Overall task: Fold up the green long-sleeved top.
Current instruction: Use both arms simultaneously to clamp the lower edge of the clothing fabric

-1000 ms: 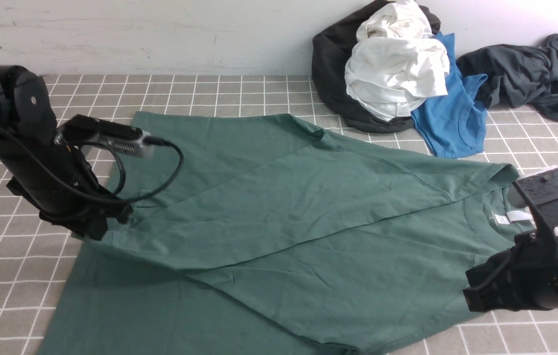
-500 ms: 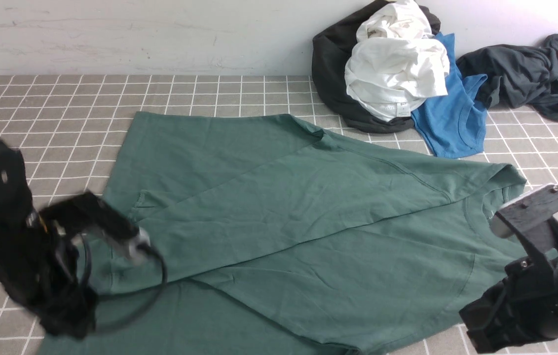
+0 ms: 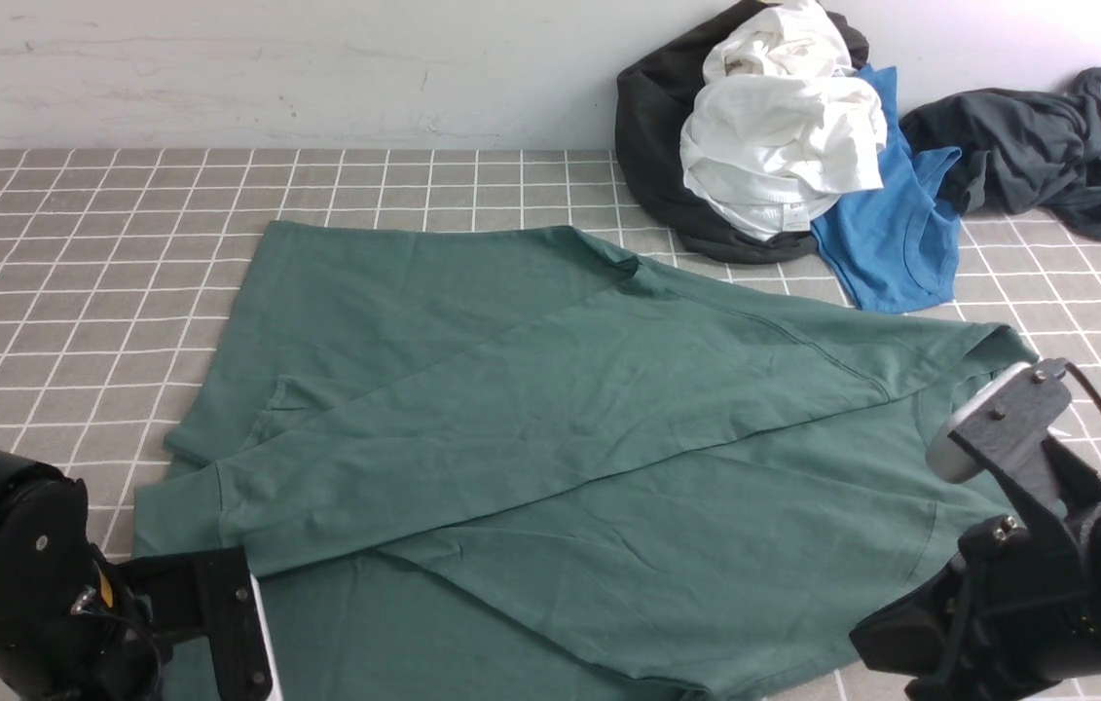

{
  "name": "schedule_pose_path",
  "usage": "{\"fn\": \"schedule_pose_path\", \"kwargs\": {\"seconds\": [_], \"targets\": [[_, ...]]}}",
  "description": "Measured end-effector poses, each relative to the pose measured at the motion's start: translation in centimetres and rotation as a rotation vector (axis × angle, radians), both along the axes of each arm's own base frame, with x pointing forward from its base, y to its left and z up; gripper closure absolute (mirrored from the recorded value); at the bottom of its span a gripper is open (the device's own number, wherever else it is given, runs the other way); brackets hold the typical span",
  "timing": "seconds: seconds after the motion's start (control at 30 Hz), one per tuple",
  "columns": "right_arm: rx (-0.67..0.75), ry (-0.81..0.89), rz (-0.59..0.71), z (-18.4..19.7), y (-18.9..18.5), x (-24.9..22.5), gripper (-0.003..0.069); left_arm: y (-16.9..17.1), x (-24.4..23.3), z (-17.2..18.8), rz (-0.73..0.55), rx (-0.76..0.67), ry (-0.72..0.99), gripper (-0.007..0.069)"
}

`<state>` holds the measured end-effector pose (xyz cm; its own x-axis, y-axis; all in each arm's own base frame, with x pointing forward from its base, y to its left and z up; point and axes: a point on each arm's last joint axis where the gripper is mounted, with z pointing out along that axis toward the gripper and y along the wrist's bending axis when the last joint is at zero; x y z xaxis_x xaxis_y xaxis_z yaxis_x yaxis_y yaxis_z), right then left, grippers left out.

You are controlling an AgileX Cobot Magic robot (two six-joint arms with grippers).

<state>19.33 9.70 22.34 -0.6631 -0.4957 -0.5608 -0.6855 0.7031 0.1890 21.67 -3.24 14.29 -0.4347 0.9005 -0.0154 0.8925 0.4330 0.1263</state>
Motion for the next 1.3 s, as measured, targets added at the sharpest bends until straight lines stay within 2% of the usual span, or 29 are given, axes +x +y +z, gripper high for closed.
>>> {"fn": "schedule_pose_path", "kwargs": {"seconds": [0.03,0.07,0.1,0.17,0.4,0.47,0.6,0.7,0.83,0.9,1.0,1.1,1.17,1.27,1.3], "targets": [[0.002,0.000,0.001,0.0,0.0,0.0,0.0669,0.1,0.2,0.0,-0.007,0.009,-0.021,0.0444],[0.003,0.000,0.003,0.0,0.0,0.0,0.0669,0.1,0.2,0.0,-0.011,0.013,-0.030,0.0485],[0.003,0.001,0.002,0.0,0.0,0.0,0.0669,0.1,0.2,0.0,-0.013,0.014,-0.030,0.0496],[0.003,0.004,0.007,0.0,0.0,-0.1,0.0669,0.2,0.3,0.2,-0.027,0.017,-0.074,0.0599],[-0.015,-0.024,0.071,0.0,0.1,-0.2,0.0669,0.3,-0.3,3.4,-0.018,-0.009,-0.224,0.0620],[-0.034,-0.074,0.121,0.3,0.0,-0.2,0.0667,0.2,-1.0,5.5,0.018,-0.055,-0.314,0.0620],[-0.064,-0.145,0.129,0.4,-0.2,0.2,0.0641,0.0,-1.7,6.9,0.086,-0.122,-0.374,0.0620],[-0.194,-0.256,0.167,-0.1,-0.8,1.3,0.0525,-0.2,-2.0,7.5,0.203,-0.198,-0.388,0.0620],[-0.445,-0.307,0.342,-2.3,-1.9,2.7,0.0288,-0.3,-2.1,7.5,0.361,-0.266,-0.370,0.0620],[-0.535,-0.302,0.427,-3.6,-2.2,3.3,0.0234,-0.3,-2.1,7.5,0.390,-0.276,-0.368,0.0620],[-0.607,-0.290,0.504,-4.9,-2.4,3.9,0.0209,-0.3,-2.1,7.5,0.405,-0.283,-0.366,0.0620],[-0.668,-0.282,0.555,-6.6,-2.6,4.7,0.0232,-0.4,-2.1,7.5,0.416,-0.292,-0.363,0.0620],[-0.676,-0.296,0.540,-7.2,-2.5,5.3,0.0291,-0.5,-2.1,7.5,0.425,-0.302,-0.360,0.0620],[-0.679,-0.307,0.528,-7.7,-2.4,5.7,0.0407,-0.6,-2.1,7.5,0.451,-0.328,-0.351,0.0620],[-0.675,-0.306,0.516,-7.7,-2.4,5.7,0.0480,-0.7,-2.2,7.5,0.474,-0.347,-0.342,0.0620]]}}
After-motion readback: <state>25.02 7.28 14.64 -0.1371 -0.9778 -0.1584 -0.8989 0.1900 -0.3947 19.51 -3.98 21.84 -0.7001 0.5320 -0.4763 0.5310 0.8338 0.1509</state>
